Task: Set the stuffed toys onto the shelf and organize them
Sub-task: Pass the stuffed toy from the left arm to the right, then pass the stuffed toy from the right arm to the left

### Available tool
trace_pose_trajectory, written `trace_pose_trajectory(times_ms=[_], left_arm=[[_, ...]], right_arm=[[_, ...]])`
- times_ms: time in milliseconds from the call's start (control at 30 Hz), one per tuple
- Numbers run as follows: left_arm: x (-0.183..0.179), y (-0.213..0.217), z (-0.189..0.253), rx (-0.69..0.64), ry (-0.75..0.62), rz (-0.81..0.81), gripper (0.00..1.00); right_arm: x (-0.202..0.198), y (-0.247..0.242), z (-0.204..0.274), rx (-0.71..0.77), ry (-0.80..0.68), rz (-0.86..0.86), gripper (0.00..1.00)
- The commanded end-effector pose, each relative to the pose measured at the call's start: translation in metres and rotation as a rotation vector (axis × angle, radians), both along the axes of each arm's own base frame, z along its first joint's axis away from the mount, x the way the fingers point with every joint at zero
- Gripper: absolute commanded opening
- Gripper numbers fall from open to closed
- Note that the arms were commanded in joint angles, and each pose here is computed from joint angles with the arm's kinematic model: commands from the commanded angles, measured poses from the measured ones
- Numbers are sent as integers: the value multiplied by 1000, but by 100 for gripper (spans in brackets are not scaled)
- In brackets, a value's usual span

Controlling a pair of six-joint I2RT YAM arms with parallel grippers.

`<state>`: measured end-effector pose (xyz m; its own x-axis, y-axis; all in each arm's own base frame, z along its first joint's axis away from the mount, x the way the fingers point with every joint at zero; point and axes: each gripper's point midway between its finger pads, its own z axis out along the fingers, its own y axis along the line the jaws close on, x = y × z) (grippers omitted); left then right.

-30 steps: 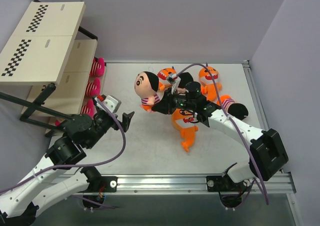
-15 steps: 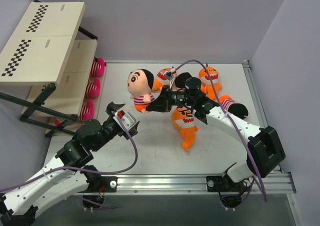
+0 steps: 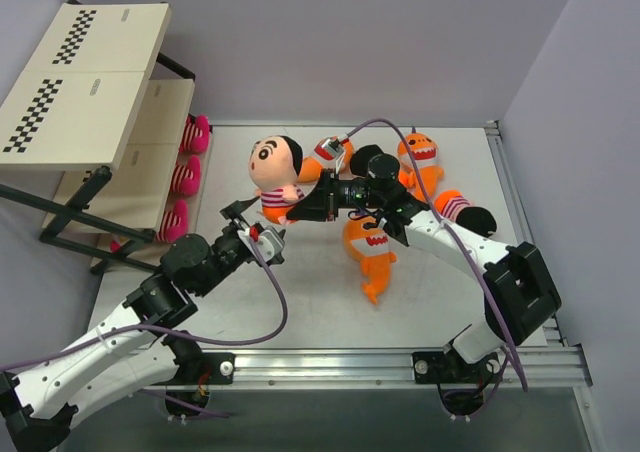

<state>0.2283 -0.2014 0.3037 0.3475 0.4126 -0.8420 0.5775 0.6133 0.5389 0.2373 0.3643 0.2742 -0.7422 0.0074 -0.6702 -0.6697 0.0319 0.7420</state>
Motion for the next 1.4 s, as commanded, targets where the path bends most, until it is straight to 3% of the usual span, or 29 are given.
trace_pose_trajectory(times_ms=[0, 467, 700, 800, 967, 1133, 1200, 1300, 1333, 1367], left_arm=[[3, -8, 21, -23, -86, -18, 89], [11, -15, 2, 38, -67, -13, 81], [12, -20, -2, 44, -54, -26, 71], [11, -21, -2, 39, -52, -30, 60], [8, -22, 2, 14, -46, -44, 29], [7, -20, 5, 0, -49, -42, 7], [7, -18, 3, 2, -47, -34, 3], [7, -15, 3, 3, -47, -25, 2], [7, -14, 2, 5, -45, -17, 2], [8, -13, 1, 5, -45, -11, 2]], right_arm=[[-2, 3, 39, 102, -86, 49, 0], [-12, 6, 48, 140, -85, 92, 0], [-17, 7, 54, 149, -95, 96, 0], [-20, 8, 56, 151, -99, 102, 0], [-21, 11, 57, 152, -103, 106, 0], [-20, 11, 55, 149, -99, 98, 1], [-18, 10, 52, 134, -99, 87, 6], [-9, 6, 50, 108, -110, 47, 29], [-3, 2, 51, 103, -116, 21, 43], [0, 0, 49, 84, -104, 5, 48]])
